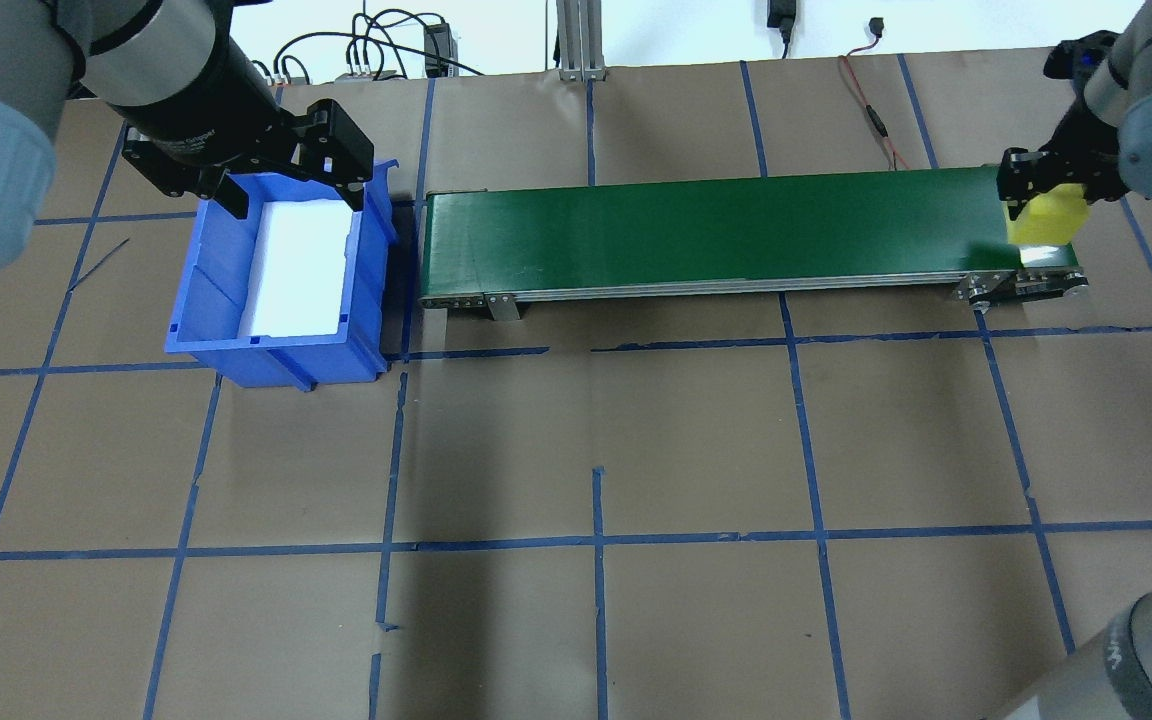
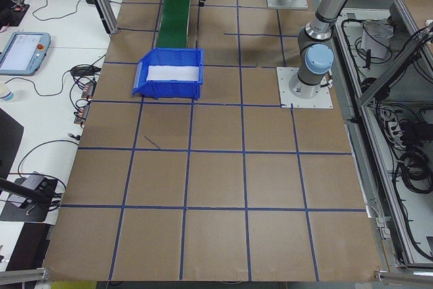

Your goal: Move block left to right into plate

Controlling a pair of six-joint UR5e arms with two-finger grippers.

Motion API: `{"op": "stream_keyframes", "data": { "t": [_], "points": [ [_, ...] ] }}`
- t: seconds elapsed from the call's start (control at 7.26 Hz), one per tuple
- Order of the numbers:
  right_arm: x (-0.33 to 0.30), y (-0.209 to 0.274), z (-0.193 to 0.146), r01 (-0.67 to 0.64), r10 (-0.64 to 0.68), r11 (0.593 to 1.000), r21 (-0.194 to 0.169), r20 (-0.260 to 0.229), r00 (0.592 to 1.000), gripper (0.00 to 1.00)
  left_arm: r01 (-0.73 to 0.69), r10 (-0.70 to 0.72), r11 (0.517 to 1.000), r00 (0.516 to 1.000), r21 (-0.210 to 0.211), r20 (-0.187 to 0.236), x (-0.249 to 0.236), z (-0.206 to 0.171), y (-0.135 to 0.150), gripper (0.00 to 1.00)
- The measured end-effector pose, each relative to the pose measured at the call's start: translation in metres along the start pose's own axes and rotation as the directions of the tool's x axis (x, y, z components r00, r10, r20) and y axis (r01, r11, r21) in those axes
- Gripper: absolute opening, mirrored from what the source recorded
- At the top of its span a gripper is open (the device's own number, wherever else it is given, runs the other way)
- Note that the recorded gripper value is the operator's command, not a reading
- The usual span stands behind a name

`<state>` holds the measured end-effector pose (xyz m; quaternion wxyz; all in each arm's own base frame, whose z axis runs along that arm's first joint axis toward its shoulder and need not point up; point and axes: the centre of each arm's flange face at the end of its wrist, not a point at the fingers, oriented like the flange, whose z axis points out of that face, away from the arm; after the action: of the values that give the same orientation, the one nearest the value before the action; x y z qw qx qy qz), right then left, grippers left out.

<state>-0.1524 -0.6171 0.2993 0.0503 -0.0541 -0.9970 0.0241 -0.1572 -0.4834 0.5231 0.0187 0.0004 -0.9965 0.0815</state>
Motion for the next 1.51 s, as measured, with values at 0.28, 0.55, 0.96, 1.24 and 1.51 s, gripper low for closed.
{"op": "stream_keyframes", "data": {
  "t": [0.28, 0.55, 0.96, 1.24, 1.51],
  "points": [
    [0.102, 0.07, -0.006, 0.035, -0.035, 0.999, -0.041, -0.008, 0.999, 0.21, 0.0, 0.0, 1.0, 1.0, 0.0, 0.002, 0.0, 0.0, 0.0, 1.0],
    [0.197, 0.151, 0.002, 0.017, -0.017, 0.997, -0.08, 0.01, 1.0, 0.2, 0.003, -0.003, 1.0, 1.0, -0.003, 0.008, -0.003, -0.001, 0.001, 1.0],
    [0.281, 0.269, 0.046, -0.085, 0.095, 0.986, -0.14, 0.064, 0.993, 0.22, 0.005, -0.005, 1.0, 1.0, -0.005, 0.007, -0.004, -0.001, 0.001, 1.0],
    [0.309, 0.317, 0.061, -0.13, 0.143, 0.979, -0.158, 0.074, 0.987, 0.25, 0.005, -0.005, 1.0, 1.0, -0.004, 0.004, -0.003, -0.001, 0.001, 1.0],
    [0.324, 0.342, 0.068, -0.158, 0.173, 0.973, -0.17, 0.081, 0.982, 0.41, 0.005, -0.005, 1.0, 1.0, -0.003, 0.002, -0.003, -0.002, 0.001, 1.0]
  ]
}}
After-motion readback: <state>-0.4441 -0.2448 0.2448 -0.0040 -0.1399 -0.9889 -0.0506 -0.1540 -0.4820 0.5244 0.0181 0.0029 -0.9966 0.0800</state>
